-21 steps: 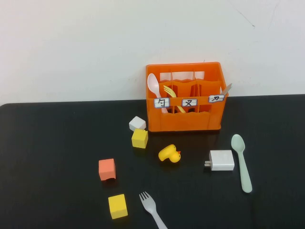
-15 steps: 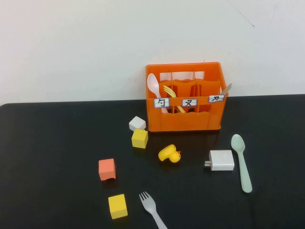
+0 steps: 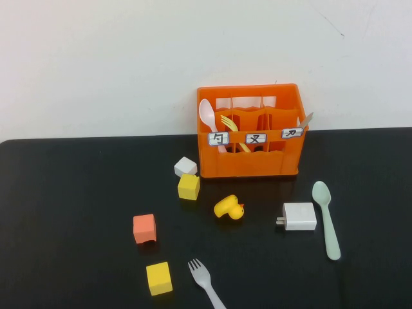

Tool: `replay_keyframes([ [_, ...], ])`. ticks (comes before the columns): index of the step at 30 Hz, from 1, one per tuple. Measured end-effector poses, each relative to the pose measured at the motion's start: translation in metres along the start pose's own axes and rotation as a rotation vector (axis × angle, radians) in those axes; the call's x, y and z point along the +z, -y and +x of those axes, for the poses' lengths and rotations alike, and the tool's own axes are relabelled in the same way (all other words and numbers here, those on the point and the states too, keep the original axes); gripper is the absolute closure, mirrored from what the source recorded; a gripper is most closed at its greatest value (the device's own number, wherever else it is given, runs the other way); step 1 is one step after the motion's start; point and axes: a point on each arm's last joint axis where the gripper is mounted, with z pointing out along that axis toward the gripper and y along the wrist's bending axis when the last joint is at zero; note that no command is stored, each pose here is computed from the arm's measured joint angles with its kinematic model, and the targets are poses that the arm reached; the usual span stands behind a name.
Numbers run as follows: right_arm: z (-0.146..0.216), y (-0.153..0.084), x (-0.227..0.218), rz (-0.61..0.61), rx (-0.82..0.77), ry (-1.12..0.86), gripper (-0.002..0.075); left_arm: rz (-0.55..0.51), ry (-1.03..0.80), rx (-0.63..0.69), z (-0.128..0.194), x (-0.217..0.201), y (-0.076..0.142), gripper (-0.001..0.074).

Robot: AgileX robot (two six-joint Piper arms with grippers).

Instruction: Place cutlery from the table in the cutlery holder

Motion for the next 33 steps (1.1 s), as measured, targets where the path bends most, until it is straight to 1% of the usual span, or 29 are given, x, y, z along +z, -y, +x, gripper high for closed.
replay_keyframes([
  [9, -0.001, 0.000, 0.000, 0.001, -0.004, 0.008, 0.0728, 0.000, 0.000, -0.001, 0.000, 0.000, 0.000, 0.0736],
  [15, -0.005, 0.000, 0.001, -0.002, -0.006, 0.073, 0.0728, 0.003, 0.008, -0.003, -0.001, 0.000, 0.000, 0.0736],
  [18, -0.010, -0.001, 0.000, -0.006, -0.007, 0.133, 0.0728, 0.011, 0.046, -0.004, -0.004, 0.000, 0.001, 0.0736],
  [20, -0.015, -0.001, -0.001, -0.009, -0.007, 0.191, 0.0728, 0.022, 0.101, -0.005, -0.008, 0.000, 0.002, 0.0736],
  [25, -0.032, -0.002, -0.005, -0.020, -0.009, 0.376, 0.0728, 0.080, 0.382, -0.005, -0.033, -0.006, 0.007, 0.0736],
  [29, -0.044, -0.003, -0.011, -0.029, -0.011, 0.527, 0.0728, 0.118, 0.566, -0.005, -0.048, -0.014, 0.010, 0.0736],
  [33, -0.049, -0.003, -0.015, -0.033, -0.011, 0.598, 0.0728, 0.147, 0.711, -0.005, -0.058, -0.023, 0.012, 0.0736],
])
